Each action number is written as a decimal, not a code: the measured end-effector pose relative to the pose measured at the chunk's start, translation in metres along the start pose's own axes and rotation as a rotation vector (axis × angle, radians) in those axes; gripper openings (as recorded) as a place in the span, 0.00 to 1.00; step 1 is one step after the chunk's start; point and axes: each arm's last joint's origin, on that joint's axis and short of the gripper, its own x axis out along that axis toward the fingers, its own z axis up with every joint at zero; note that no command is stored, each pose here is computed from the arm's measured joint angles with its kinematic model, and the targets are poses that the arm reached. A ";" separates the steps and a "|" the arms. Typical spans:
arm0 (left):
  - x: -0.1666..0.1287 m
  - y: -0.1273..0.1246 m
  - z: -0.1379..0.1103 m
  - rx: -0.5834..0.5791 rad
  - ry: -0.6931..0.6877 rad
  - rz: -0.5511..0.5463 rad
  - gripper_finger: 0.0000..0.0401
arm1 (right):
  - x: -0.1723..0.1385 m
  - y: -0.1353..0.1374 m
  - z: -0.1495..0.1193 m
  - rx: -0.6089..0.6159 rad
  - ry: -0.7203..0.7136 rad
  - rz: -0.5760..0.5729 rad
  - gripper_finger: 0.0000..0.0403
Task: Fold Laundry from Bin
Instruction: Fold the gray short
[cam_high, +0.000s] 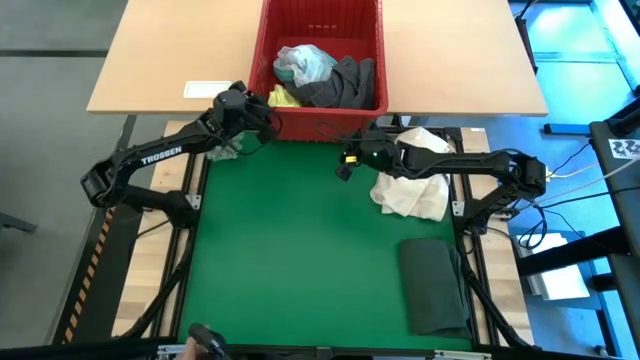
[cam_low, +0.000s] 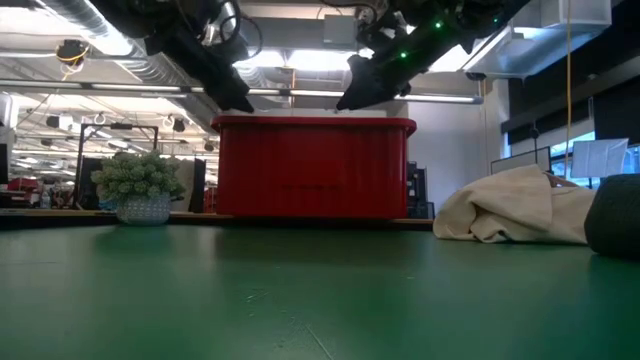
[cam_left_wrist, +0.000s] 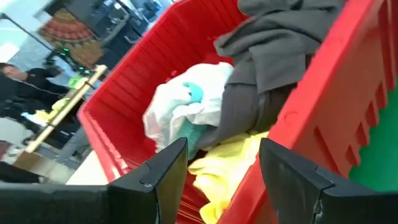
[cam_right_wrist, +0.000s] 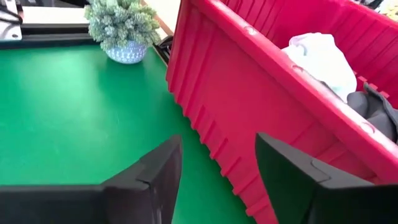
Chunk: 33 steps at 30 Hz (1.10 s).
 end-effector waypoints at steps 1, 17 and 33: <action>0.003 0.000 -0.002 0.001 0.008 -0.013 0.48 | 0.000 0.000 0.001 0.002 -0.006 -0.001 0.51; 0.002 0.001 0.012 0.000 0.030 -0.107 0.48 | 0.000 0.000 0.001 -0.016 -0.009 -0.002 0.51; -0.006 -0.003 0.023 0.019 0.104 -0.264 0.48 | 0.000 0.000 0.001 -0.017 -0.008 -0.001 0.51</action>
